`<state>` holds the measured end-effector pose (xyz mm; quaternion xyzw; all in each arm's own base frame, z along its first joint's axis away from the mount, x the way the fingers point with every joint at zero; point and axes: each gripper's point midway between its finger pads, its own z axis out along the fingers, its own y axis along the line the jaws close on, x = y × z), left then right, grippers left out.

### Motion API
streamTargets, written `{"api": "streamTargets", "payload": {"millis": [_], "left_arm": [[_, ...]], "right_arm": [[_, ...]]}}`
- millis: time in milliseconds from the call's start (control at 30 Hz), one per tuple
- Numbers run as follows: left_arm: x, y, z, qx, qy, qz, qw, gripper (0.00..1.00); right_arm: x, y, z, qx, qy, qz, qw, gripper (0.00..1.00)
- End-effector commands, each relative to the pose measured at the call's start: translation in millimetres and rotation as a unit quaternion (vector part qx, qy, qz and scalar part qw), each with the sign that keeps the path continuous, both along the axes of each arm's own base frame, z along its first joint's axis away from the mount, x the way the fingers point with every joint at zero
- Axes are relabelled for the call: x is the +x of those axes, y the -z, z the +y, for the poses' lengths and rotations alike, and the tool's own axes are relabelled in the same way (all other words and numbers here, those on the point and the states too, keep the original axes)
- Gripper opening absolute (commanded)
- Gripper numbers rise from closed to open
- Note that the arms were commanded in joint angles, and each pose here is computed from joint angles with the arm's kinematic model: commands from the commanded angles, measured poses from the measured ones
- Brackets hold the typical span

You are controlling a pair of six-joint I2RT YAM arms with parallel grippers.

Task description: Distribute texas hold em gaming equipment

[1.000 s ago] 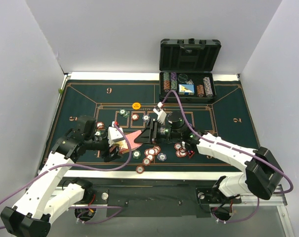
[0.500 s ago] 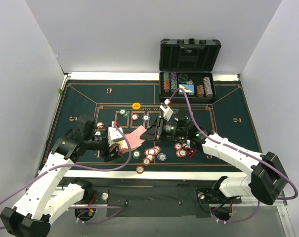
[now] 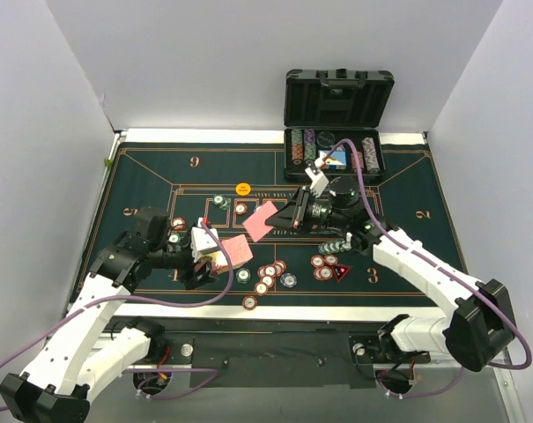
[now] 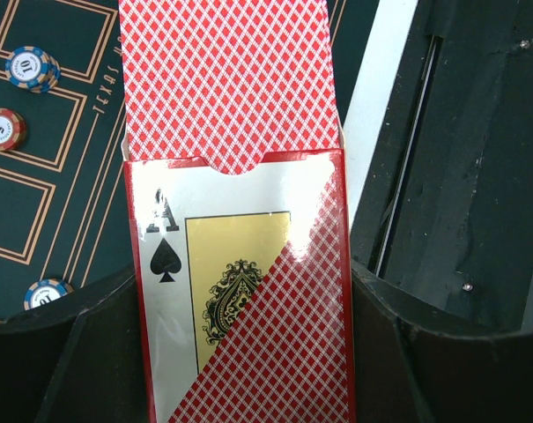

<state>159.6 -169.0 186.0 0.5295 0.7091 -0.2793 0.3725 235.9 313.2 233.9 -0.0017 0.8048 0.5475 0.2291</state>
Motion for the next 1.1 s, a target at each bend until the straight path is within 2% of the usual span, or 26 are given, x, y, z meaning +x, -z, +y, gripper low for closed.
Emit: {"api": "streamTargets", "payload": {"millis": [0,100,233,300,333,367,400,433,467,500,533,567,600,633,700,867,1000,1067], "left_arm": [[1,-20,-7,-0.026,0.014,-0.028,0.999,0.00],[-1,-22,-7,-0.026,0.015,-0.023,0.999,0.00],[-3,-25,-7,-0.027,0.015,-0.015,0.999,0.00],[-4,-28,-7,-0.030,0.013,-0.012,0.999,0.00],[-4,-32,-8,-0.034,0.014,-0.011,0.999,0.00],[-5,-34,-8,-0.035,0.013,-0.010,0.999,0.00],[-6,-36,-9,-0.038,0.013,-0.008,0.999,0.00],[-5,-39,-9,-0.039,0.012,-0.010,0.999,0.00],[-6,-41,-9,-0.042,0.012,-0.009,0.999,0.00],[-6,-43,-9,-0.042,0.012,-0.009,0.999,0.00],[-7,-44,-10,-0.043,0.013,-0.008,0.999,0.00],[-7,-44,-9,-0.044,0.012,-0.006,0.999,0.00],[-8,-46,-10,-0.046,0.011,-0.006,0.999,0.00],[-8,-47,-9,-0.046,0.010,-0.008,0.999,0.00],[-8,-50,-10,-0.050,0.008,-0.008,0.999,0.00],[-10,-54,-10,-0.056,0.004,-0.010,0.998,0.00],[-10,-56,-9,-0.057,0.003,-0.014,0.998,0.00],[-10,-56,-9,-0.057,0.002,-0.016,0.998,0.00]], "right_arm": [[21,-28,-11,0.013,0.007,-0.040,0.999,0.00],[41,-19,-13,0.014,0.020,-0.033,0.999,0.00],[67,13,13,0.010,0.012,0.000,1.000,0.00],[76,22,43,0.021,-0.010,0.003,1.000,0.00],[76,44,61,0.008,-0.024,0.021,0.999,0.00],[74,38,80,0.012,-0.041,0.013,0.999,0.00],[77,63,94,-0.002,-0.050,0.032,0.998,0.00],[78,56,114,0.006,-0.064,0.023,0.998,0.00],[79,78,127,0.000,-0.068,0.047,0.997,0.00],[79,67,147,0.018,-0.082,0.036,0.996,0.00],[82,88,159,0.018,-0.082,0.061,0.995,0.00],[84,72,176,0.045,-0.092,0.047,0.994,0.00],[84,93,186,0.043,-0.091,0.072,0.992,0.00],[83,79,202,0.061,-0.102,0.059,0.991,0.00],[83,102,224,0.057,-0.108,0.073,0.990,0.00],[87,100,272,0.079,-0.112,0.070,0.988,0.00],[85,118,281,0.058,-0.099,0.080,0.990,0.08],[81,128,276,0.026,-0.093,0.082,0.992,0.20]]}}
